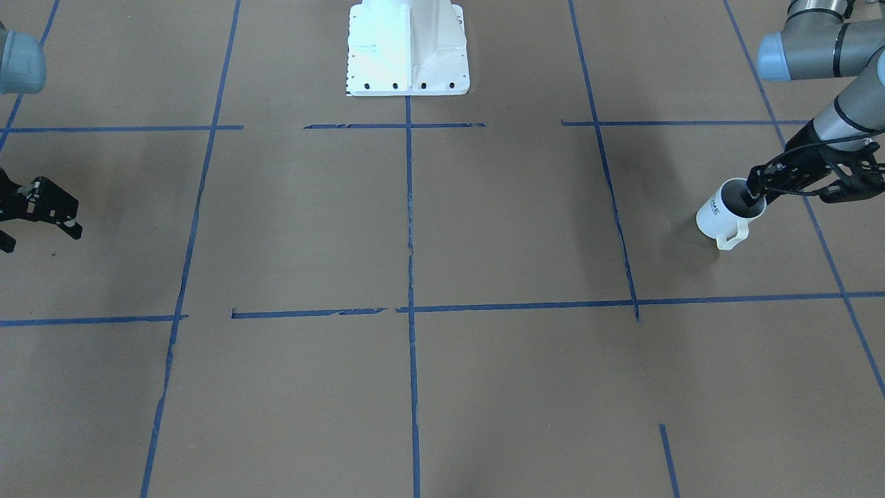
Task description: Left arm hands cup to right arm to dump lemon
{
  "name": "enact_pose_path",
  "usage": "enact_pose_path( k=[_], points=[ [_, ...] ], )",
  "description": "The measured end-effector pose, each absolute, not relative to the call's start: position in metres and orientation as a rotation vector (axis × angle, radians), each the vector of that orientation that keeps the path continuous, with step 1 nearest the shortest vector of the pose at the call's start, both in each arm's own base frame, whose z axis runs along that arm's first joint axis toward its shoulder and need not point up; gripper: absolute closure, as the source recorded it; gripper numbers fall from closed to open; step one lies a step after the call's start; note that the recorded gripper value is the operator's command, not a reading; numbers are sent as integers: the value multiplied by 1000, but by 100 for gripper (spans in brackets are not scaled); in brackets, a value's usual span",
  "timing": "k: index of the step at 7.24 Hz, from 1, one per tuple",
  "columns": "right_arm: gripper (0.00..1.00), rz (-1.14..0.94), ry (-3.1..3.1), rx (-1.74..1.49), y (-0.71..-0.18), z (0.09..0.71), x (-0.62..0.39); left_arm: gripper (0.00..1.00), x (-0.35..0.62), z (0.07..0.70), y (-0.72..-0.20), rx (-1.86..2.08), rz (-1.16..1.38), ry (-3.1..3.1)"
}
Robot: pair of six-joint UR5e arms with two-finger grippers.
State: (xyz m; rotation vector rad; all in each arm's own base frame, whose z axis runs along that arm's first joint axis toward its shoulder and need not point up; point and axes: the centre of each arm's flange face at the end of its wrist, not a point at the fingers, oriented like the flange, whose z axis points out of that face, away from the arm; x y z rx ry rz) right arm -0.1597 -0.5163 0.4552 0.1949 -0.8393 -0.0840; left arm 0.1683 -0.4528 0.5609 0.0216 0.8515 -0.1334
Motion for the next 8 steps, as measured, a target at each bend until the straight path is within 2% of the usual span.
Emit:
enact_pose_path(
  k=[4, 6, 8],
  points=[
    [0, -33, -836, 144, -520, 482, -76, 0, 102, 521, -464, 146, -111, 848],
    [0, -45, -816, 100, -489, 538, -9, 0, 59, 522, -463, 145, -4, 817],
    [0, 8, -804, 15, -433, 600, 28, 0, 19, 531, -459, 128, 46, 863]
  ],
)
